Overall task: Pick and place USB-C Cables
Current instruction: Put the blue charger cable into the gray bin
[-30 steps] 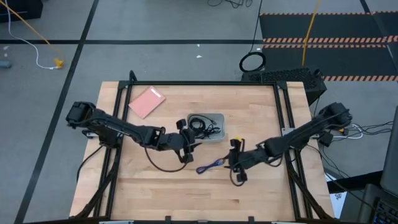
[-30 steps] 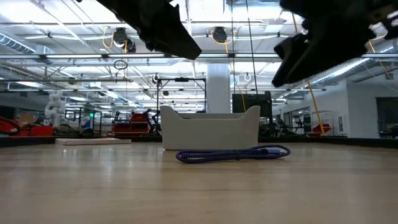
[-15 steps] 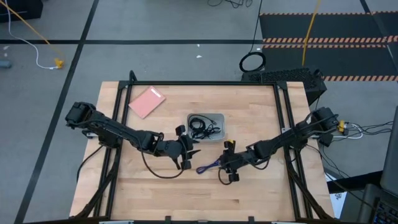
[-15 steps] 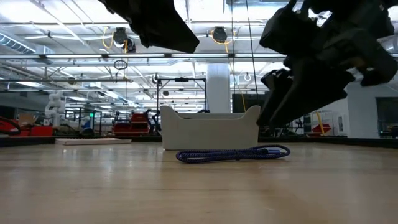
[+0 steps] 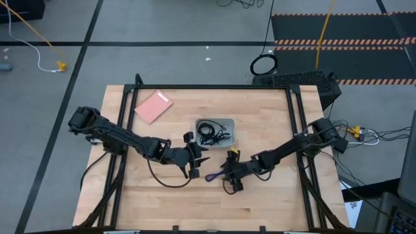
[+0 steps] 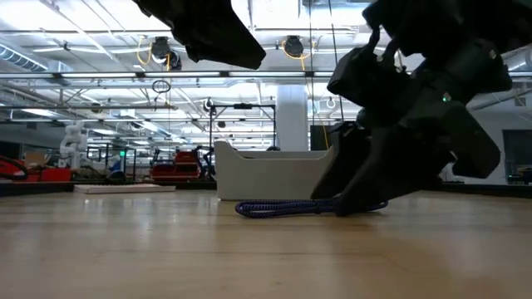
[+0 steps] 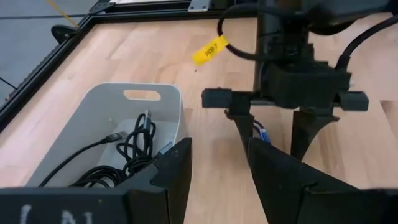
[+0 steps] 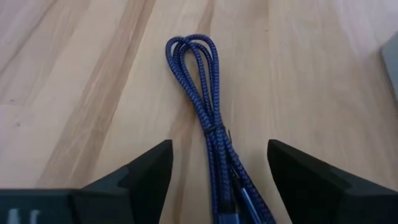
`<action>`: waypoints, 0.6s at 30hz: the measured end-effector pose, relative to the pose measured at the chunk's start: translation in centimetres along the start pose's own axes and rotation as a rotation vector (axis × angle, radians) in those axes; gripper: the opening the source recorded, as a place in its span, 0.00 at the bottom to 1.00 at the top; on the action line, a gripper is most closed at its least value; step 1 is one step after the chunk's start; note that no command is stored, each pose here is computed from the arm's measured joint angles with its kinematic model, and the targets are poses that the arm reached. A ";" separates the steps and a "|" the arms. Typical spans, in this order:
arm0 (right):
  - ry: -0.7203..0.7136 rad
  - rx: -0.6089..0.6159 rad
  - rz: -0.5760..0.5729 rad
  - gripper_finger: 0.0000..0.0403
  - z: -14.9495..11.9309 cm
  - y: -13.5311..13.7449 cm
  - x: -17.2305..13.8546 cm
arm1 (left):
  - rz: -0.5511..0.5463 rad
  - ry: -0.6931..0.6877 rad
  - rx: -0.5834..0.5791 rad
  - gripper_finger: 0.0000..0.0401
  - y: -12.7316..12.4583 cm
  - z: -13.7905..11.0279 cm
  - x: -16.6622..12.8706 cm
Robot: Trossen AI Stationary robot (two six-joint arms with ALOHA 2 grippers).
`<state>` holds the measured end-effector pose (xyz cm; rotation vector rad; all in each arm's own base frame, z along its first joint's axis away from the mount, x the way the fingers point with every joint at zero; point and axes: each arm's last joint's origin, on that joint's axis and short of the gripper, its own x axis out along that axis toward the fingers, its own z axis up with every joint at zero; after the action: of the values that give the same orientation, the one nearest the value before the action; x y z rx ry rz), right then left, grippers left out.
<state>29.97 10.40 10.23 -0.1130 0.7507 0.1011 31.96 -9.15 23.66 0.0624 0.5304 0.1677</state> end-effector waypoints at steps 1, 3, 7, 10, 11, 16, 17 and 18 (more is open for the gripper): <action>0.000 0.005 -0.004 0.62 -0.1 -0.1 0.2 | 0.000 0.000 0.000 0.40 0.0 0.0 0.0; 0.012 0.013 -0.009 0.59 -0.2 -0.4 0.4 | 0.000 0.000 0.005 0.40 0.0 0.0 0.0; 0.020 0.005 0.002 0.49 -0.2 -0.5 0.3 | 0.000 0.000 0.019 0.40 0.0 0.0 0.0; 0.024 -0.004 0.030 0.42 -0.2 -0.7 0.4 | 0.000 0.000 0.019 0.40 0.0 0.0 0.0; 0.026 -0.008 0.034 0.40 -0.2 -0.8 0.4 | 0.000 0.000 0.019 0.40 0.0 0.0 0.0; 0.027 -0.029 0.052 0.30 -0.2 -1.4 0.5 | 0.001 0.000 0.034 0.40 0.0 0.0 0.0; 0.026 -0.032 0.061 0.29 -0.1 -1.5 0.5 | 0.002 0.000 0.037 0.40 0.1 0.0 0.0; 0.023 -0.037 0.060 0.27 0.0 -1.6 0.4 | 0.002 0.001 0.046 0.40 0.1 0.0 0.0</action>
<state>30.48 8.81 10.00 -0.1271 0.7755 0.1710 31.98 -9.09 23.65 0.1072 0.5348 0.1573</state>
